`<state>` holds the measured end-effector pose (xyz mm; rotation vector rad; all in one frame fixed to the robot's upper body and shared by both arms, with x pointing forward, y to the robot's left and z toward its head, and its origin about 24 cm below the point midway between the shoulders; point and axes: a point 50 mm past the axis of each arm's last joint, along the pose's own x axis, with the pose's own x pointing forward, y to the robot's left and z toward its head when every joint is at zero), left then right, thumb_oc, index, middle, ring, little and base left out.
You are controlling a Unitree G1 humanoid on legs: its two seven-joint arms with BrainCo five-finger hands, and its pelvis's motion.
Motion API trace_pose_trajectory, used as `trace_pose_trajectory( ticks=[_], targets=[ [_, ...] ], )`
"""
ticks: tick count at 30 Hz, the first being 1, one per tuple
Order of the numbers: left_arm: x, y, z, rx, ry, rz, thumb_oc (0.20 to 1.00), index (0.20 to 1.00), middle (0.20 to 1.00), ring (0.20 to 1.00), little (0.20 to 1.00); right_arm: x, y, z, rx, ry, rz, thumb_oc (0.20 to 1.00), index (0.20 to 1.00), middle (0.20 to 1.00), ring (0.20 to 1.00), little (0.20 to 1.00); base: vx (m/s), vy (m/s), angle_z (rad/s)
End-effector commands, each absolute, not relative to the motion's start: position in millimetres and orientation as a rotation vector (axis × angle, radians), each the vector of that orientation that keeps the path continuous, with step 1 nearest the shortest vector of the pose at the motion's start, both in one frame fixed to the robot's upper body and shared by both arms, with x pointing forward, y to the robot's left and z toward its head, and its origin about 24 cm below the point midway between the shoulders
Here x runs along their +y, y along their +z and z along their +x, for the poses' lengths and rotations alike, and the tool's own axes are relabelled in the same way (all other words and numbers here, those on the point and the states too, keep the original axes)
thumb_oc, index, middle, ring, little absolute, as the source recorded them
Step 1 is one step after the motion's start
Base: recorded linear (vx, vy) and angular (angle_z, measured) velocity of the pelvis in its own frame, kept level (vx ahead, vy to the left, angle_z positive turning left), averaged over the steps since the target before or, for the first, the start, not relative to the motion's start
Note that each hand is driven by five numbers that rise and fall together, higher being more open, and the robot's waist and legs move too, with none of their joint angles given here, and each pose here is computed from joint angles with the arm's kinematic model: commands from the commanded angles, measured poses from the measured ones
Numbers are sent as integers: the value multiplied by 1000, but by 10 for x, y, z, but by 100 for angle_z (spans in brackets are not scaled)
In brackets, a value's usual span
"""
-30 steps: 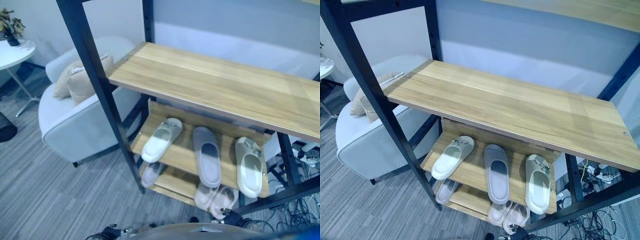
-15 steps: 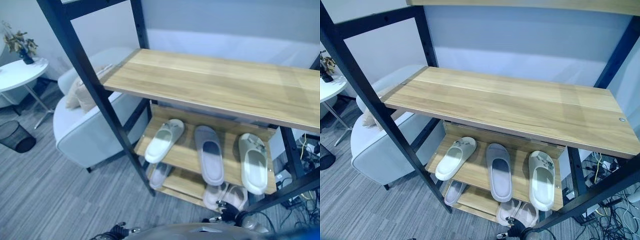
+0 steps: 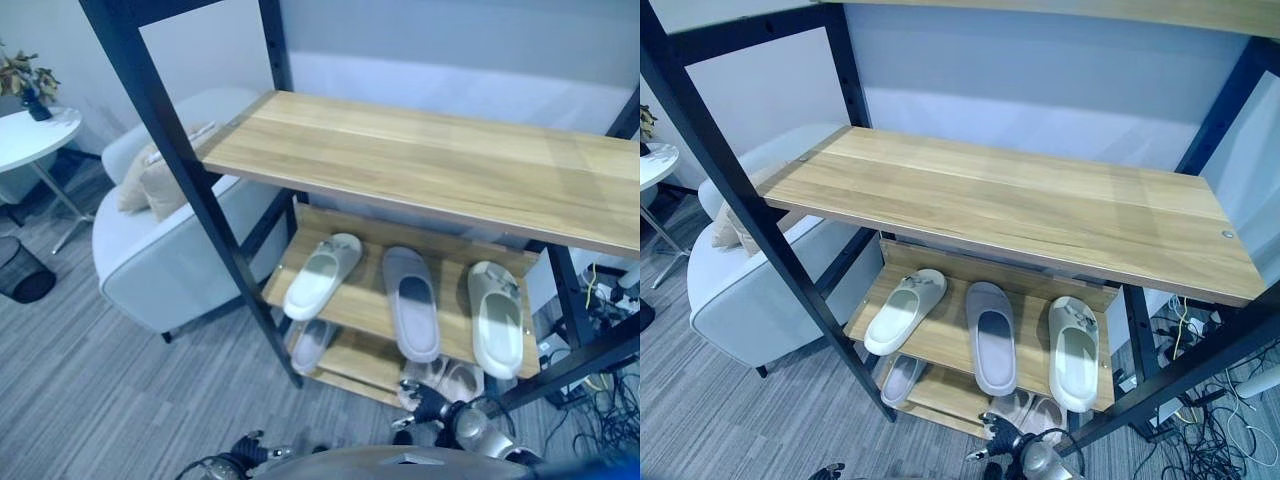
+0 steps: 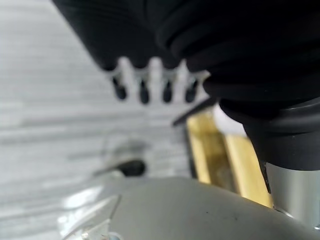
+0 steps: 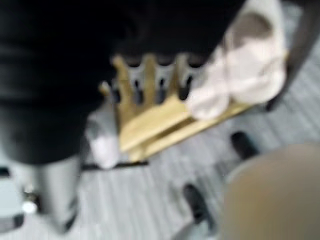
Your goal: Arrange the slippers neatly on the shoe rack.
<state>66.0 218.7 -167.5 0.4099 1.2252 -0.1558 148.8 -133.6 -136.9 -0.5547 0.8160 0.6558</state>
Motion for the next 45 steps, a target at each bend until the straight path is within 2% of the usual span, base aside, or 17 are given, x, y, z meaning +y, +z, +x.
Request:
trace_pose_trajectory(
  ticks=[1, 2, 4, 11, 17, 19, 21, 23, 26, 28, 30, 36, 39, 45],
  targets=[
    [1942, -1678, 888, 1158, -249, 451, 1000, 1000, 1000, 1000, 1000, -1136, -999, 2075, 557, 736, -644, 1000, 1000, 1000, 1000, 1000, 0, 0, 0],
    [1942, -1677, 890, 1158, -248, 451, 1000, 1000, 1000, 1000, 1000, -1136, -998, 2077, 556, 736, -644, 1000, 1000, 1000, 1000, 1000, -41, 10, -2],
    [1933, -1655, 975, 1125, -257, 463, 1000, 1000, 1000, 1000, 1000, -878, -817, 2213, 434, 866, -686, 1000, 1000, 1000, 1000, 1000, -59, 1, -2],
    [1923, -1660, 969, 1128, -302, 507, 1000, 1000, 1000, 1000, 1000, -305, -406, 2309, 144, 1178, -851, 1000, 1000, 1000, 1000, 1000, -5, -2, 0],
    [1915, -1648, 1031, 1111, -288, 517, 1000, 1000, 1000, 1000, 1000, 113, 10, 2314, -82, 1272, -801, 1000, 1000, 1000, 1000, 1000, 6, -2, -2],
    [1906, -1647, 1039, 1107, -282, 517, 1000, 1000, 1000, 1000, 1000, 126, 144, 2347, -163, 1246, -800, 1000, 1000, 1000, 1000, 1000, 8, -3, -2],
    [1907, -1645, 1046, 1104, -275, 514, 1000, 1000, 1000, 1000, 1000, 107, 222, 2374, -203, 1224, -798, 1000, 1000, 1000, 1000, 1000, 0, 0, 0],
    [1938, -1647, 1021, 1110, -258, 513, 1000, 1000, 1000, 1000, 1000, 89, 578, 2426, -405, 1191, -850, 1000, 1000, 1000, 1000, 1000, 0, 0, 0],
    [1947, -1655, 986, 1117, -254, 518, 1000, 1000, 1000, 1000, 1000, 9, 768, 2468, -541, 1134, -935, 1000, 1000, 1000, 1000, 1000, 15, -3, -5],
    [1966, -1671, 911, 1139, -239, 517, 1000, 1000, 1000, 1000, 1000, -157, 1065, 2500, -714, 994, -984, 1000, 1000, 1000, 1000, 1000, 35, 12, -4],
    [1964, -1674, 895, 1139, -231, 510, 1000, 1000, 1000, 1000, 1000, -299, 1132, 2514, -759, 907, -1018, 1000, 1000, 1000, 1000, 1000, 18, 7, -1],
    [1946, -1671, 895, 1127, -218, 487, 1000, 1000, 1000, 1000, 1000, -787, 1203, 2539, -749, 657, -1077, 1000, 1000, 1000, 1000, 1000, 0, 0, 0],
    [1943, -1670, 889, 1124, -215, 477, 1000, 1000, 1000, 1000, 1000, -1102, 1082, 2537, -648, 541, -1118, 1000, 1000, 1000, 1000, 1000, 22, -6, -1],
    [1923, -1686, 822, 1140, -229, 476, 1000, 1000, 1000, 1000, 1000, -1415, 819, 2595, -482, 409, -1176, 1000, 1000, 1000, 1000, 1000, 19, -4, 0]
  ],
)
